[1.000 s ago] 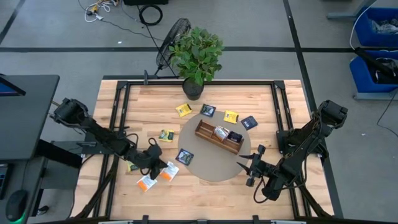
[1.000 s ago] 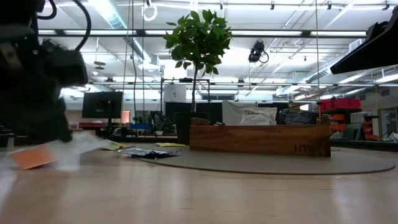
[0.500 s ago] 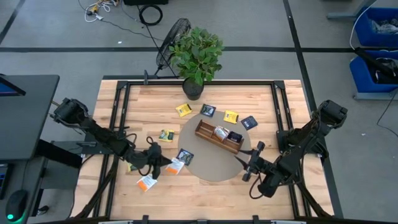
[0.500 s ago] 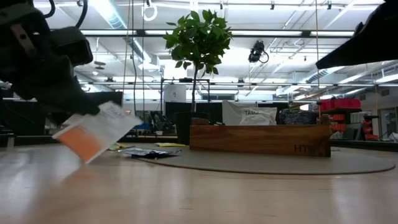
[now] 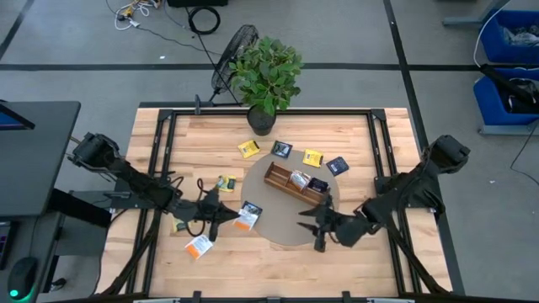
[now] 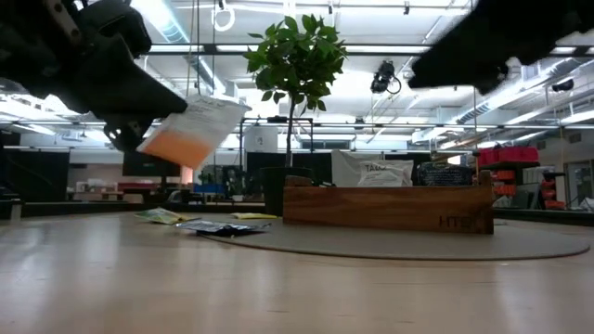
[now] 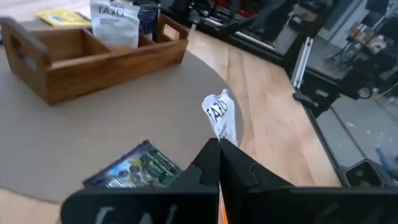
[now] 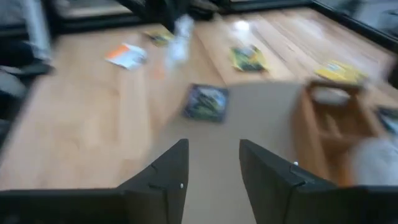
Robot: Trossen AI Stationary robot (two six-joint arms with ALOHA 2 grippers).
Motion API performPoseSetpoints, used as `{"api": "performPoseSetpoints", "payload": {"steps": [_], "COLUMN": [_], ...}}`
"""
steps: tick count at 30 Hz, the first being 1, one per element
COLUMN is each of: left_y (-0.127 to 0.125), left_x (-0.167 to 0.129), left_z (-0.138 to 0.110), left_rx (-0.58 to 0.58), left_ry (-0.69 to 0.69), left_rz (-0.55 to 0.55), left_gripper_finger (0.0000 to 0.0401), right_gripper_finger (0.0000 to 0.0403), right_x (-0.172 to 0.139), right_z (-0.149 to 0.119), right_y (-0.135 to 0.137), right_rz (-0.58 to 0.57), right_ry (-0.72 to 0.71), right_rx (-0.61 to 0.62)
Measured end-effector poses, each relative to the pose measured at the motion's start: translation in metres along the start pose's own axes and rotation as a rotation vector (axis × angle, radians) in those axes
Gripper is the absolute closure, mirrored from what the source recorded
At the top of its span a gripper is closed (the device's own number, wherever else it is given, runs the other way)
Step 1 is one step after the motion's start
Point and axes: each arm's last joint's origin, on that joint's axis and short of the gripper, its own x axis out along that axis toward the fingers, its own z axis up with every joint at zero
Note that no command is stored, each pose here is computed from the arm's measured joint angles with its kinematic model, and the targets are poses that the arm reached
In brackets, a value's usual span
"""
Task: Pick & Place Tea
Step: Put the orange tea bag into the middle section of the wooden organizer
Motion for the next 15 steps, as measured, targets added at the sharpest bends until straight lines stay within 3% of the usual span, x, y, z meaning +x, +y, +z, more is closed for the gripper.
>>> {"api": "performPoseSetpoints", "payload": {"steps": [8, 12, 15], "left_y": [-0.023, -0.027, -0.026], "left_x": [0.02, 0.035, 0.048], "left_z": [0.021, 0.026, 0.026], "left_rx": [0.12, 0.18, 0.197], "left_ry": [-0.052, -0.043, -0.03], "left_rz": [-0.027, 0.006, 0.041], "left_gripper_finger": [0.04, 0.04, 0.04], "right_gripper_finger": [0.0192, 0.0161, 0.0151], "right_x": [0.02, 0.025, 0.026], "right_z": [0.02, 0.026, 0.032], "right_y": [-0.015, -0.021, -0.02], "right_rz": [0.116, 0.108, 0.174], "right_ry": [-0.027, -0.066, -0.099], "right_rx": [0.02, 0.018, 0.014]}}
